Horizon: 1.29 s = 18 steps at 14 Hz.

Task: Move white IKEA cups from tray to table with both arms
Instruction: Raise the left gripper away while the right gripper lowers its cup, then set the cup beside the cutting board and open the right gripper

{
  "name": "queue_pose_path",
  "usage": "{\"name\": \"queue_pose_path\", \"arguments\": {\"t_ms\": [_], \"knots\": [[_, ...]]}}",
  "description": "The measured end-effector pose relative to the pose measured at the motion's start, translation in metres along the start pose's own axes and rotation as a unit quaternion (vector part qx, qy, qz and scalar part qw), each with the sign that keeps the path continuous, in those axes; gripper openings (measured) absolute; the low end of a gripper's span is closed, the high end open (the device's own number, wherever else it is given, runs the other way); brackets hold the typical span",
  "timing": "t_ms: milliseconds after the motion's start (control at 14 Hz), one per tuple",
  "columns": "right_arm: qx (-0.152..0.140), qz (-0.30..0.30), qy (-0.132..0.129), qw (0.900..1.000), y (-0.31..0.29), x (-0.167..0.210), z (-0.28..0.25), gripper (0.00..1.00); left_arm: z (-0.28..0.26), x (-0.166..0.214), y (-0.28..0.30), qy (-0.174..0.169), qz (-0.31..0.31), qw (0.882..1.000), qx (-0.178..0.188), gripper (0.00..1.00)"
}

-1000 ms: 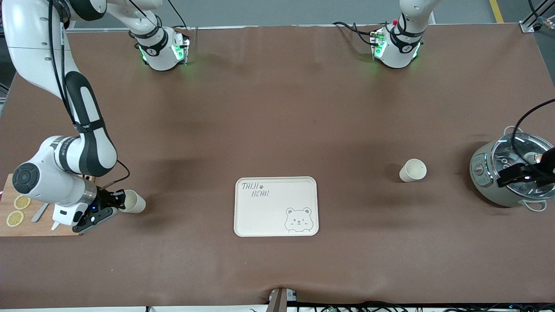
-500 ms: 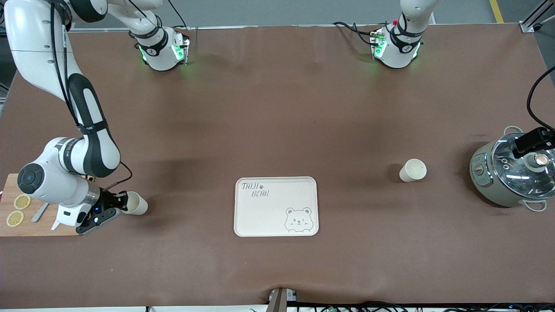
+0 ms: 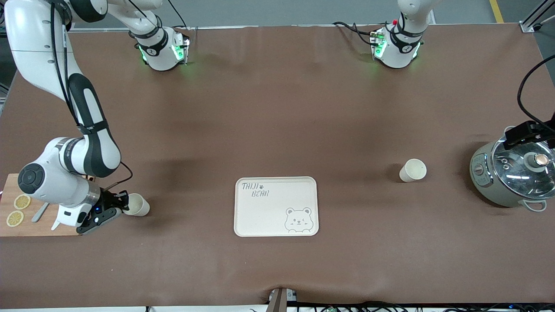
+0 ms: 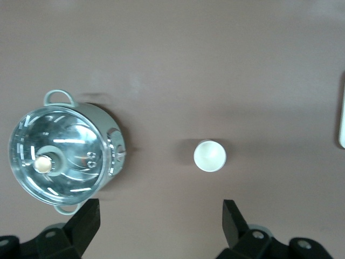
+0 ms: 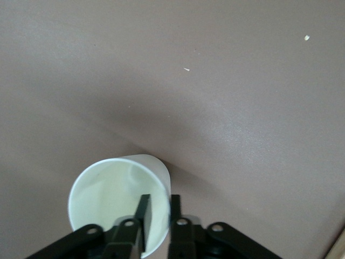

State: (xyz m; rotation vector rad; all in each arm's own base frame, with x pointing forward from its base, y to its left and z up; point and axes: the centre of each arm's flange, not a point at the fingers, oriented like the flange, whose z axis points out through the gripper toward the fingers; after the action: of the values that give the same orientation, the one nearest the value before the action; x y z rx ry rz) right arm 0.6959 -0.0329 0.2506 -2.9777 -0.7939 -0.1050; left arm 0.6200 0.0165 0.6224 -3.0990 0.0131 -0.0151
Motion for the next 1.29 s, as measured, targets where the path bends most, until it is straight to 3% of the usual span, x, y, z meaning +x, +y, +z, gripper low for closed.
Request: {"name": "queue_pose_path", "arguments": {"t_ms": [357, 500, 857, 1286], "knots": [[0.001, 0.003, 0.003, 1.0, -0.001, 0.003, -0.004, 0.8, -0.041, -0.027, -0.02, 0.022, 0.017, 1.0, -0.012, 1.0], [0.013, 0.018, -0.009, 1.0, -0.001, 0.008, -0.016, 0.99, -0.042, -0.028, -0.008, 0.022, 0.025, 0.999, -0.013, 1.0], [0.045, 0.071, -0.046, 0.995, -0.003, 0.03, -0.103, 1.0, -0.032, -0.027, 0.02, 0.009, 0.056, 0.998, -0.032, 1.0], [0.059, 0.152, -0.077, 0.984, -0.037, 0.016, -0.215, 1.0, -0.011, -0.027, 0.047, -0.018, 0.081, 0.996, -0.035, 1.0]]}}
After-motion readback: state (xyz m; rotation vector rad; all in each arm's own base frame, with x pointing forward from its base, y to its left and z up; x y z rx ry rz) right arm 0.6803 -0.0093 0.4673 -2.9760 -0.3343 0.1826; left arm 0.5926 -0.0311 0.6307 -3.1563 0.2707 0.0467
